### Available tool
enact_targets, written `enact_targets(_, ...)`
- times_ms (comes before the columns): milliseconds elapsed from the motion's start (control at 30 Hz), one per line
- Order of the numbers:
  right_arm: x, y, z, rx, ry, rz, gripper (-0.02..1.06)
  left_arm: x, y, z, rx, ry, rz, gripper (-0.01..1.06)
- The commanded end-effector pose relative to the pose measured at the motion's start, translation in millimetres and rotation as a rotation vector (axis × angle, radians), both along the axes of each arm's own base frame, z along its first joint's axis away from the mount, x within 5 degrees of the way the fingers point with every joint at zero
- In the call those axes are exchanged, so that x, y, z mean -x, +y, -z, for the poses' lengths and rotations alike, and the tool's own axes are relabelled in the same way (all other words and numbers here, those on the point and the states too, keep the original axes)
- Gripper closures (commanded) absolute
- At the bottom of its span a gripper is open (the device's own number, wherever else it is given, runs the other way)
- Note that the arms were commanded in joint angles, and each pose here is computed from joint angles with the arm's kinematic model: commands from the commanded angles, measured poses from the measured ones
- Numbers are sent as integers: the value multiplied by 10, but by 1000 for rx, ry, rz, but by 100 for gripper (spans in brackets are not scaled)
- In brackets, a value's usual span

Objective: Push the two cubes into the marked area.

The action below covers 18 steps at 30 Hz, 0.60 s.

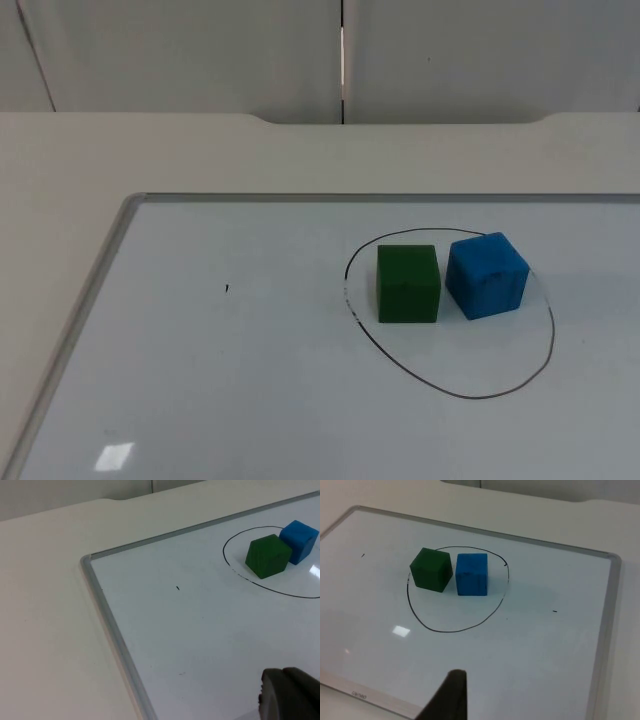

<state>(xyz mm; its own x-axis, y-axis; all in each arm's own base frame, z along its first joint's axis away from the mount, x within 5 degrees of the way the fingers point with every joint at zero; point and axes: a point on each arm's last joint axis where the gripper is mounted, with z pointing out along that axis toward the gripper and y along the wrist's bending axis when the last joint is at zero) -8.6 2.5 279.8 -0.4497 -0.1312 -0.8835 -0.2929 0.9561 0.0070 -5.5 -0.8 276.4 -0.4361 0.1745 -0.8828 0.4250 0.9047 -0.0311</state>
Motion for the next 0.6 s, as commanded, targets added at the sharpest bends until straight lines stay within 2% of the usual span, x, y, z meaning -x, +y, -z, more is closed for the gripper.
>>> enact_targets(0,-3,1,-2,-4,-11,3,-1,2,0,17,4,6,-4,105)
enact_targets(367,-2,3,-2,-17,-7,7,-1,2,0,17,-1,4,-5,105)
enact_targets(567,-2,3,-2,-17,-7,7,-1,1,-5,17,-1,4,-98,105)
